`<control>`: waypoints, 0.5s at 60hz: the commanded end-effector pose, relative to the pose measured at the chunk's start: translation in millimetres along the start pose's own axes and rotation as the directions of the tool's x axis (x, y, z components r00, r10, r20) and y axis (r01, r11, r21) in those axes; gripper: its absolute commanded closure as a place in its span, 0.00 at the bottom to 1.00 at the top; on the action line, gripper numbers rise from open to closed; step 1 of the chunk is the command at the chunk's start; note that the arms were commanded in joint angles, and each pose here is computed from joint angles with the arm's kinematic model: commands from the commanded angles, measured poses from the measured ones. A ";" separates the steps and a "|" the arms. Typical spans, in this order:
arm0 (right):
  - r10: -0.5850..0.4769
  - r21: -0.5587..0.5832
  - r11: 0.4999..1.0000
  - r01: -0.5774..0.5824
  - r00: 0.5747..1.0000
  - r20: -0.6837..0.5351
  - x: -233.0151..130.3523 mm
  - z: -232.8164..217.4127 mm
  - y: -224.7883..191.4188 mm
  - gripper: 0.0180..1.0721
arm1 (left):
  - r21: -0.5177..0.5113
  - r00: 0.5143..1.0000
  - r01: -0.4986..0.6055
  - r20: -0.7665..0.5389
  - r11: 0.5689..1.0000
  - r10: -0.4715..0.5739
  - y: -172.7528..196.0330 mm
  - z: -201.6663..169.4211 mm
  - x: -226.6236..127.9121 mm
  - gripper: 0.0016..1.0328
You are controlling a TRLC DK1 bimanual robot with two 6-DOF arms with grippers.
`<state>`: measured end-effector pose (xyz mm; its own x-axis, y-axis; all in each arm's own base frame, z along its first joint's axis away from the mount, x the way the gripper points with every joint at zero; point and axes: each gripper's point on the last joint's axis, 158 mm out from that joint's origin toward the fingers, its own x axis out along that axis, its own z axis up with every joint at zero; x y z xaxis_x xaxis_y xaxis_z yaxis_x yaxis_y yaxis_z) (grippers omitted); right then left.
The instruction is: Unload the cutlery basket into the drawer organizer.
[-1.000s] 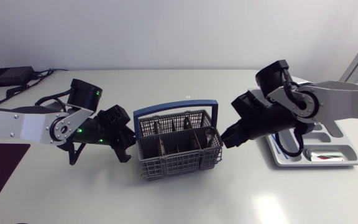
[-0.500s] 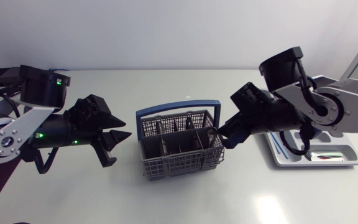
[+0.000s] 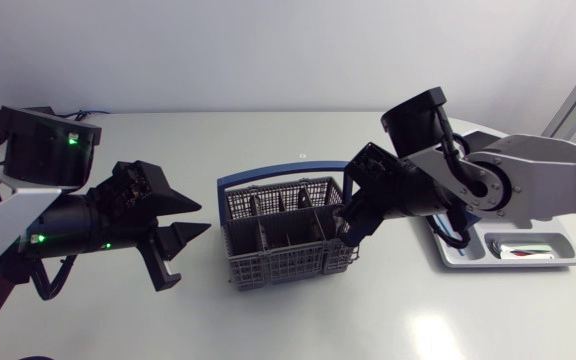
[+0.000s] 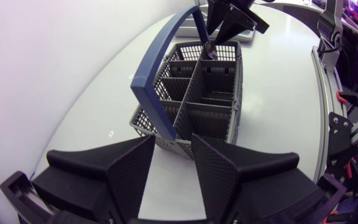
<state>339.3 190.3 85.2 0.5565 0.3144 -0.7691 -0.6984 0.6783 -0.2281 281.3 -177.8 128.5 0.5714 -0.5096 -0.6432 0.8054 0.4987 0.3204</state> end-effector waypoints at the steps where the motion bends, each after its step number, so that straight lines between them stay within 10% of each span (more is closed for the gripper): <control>1: 0.001 -0.030 1.000 -0.001 1.000 0.008 3.4 8.1 3.8 0.52 | -0.010 1.000 0.020 -0.021 1.000 -0.021 -11.1 -9.7 1.9 0.57; 30: -0.023 -0.058 0.998 0.021 0.999 -0.023 -10.3 7.0 16.4 0.52 | 0.000 0.999 0.033 -0.039 0.999 -0.033 -17.5 -11.5 6.9 0.57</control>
<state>326.5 198.4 82.7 0.5488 0.2783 -0.7883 -0.7151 0.6447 -0.2702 276.2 -183.3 126.2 0.5626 -0.5116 -0.6494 0.8141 0.4796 0.3275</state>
